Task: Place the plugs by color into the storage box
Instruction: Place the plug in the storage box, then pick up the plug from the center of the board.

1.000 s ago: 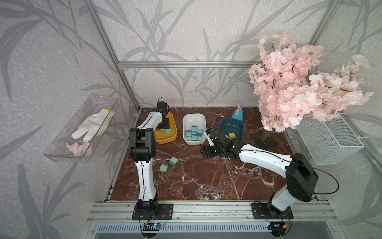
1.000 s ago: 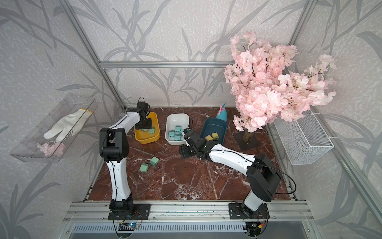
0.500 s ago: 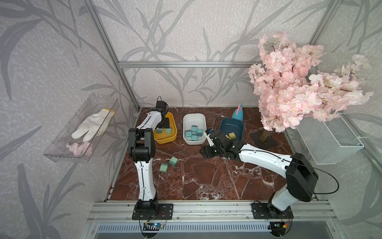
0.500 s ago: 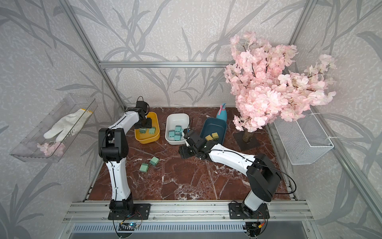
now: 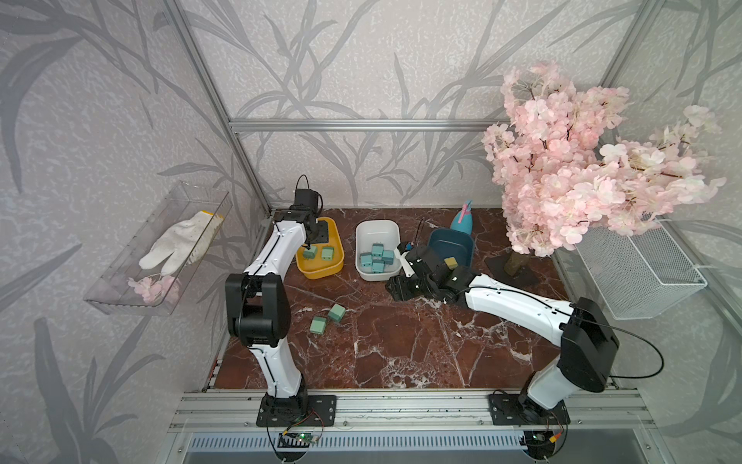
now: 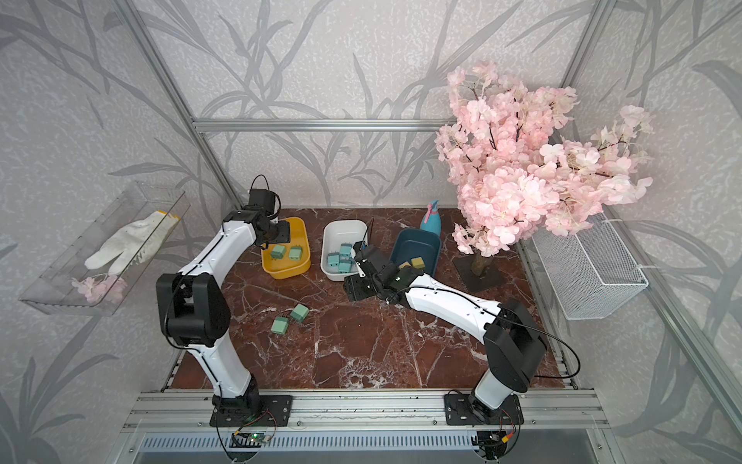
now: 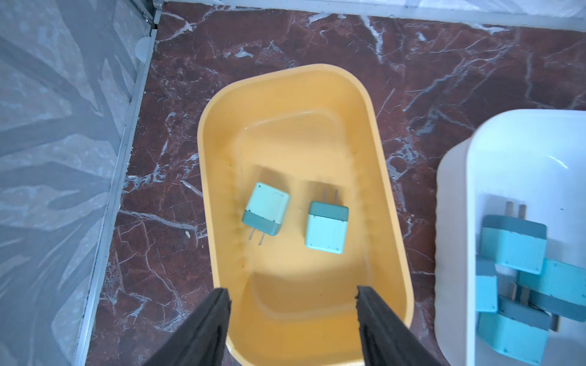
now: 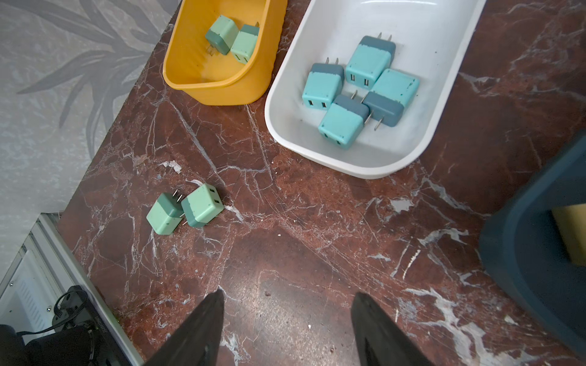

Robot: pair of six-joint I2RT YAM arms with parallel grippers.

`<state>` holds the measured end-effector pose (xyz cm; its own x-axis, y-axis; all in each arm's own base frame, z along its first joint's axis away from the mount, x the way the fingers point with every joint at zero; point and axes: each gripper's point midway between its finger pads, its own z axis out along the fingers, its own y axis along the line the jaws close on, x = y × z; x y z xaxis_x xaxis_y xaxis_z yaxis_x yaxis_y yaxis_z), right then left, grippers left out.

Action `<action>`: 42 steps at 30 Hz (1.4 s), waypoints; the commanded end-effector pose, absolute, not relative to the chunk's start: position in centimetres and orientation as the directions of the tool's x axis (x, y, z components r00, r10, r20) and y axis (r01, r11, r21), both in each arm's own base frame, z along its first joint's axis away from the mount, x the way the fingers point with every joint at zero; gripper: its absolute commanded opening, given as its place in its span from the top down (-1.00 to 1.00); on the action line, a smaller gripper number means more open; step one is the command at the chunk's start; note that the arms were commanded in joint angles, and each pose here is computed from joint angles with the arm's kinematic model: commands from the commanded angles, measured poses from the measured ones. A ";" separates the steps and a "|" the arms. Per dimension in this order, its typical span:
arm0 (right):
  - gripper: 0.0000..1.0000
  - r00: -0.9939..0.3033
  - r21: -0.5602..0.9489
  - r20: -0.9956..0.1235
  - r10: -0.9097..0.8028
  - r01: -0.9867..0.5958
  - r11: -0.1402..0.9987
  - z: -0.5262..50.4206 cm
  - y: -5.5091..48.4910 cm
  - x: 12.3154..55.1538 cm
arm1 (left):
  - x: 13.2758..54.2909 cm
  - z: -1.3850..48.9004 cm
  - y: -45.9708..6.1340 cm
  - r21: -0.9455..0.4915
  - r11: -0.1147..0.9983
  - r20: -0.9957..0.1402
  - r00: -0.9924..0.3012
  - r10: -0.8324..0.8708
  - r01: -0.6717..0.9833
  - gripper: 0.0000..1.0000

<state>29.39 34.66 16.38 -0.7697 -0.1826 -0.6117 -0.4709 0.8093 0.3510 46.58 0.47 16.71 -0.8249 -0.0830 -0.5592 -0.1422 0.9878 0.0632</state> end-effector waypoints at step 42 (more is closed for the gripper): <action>-0.54 -0.694 0.381 -0.690 -0.205 -0.589 0.713 14.9 36.8 26.0 | 28.7 11.9 -8.4 0.036 0.898 -0.493 -0.774 0.398 0.439 -0.28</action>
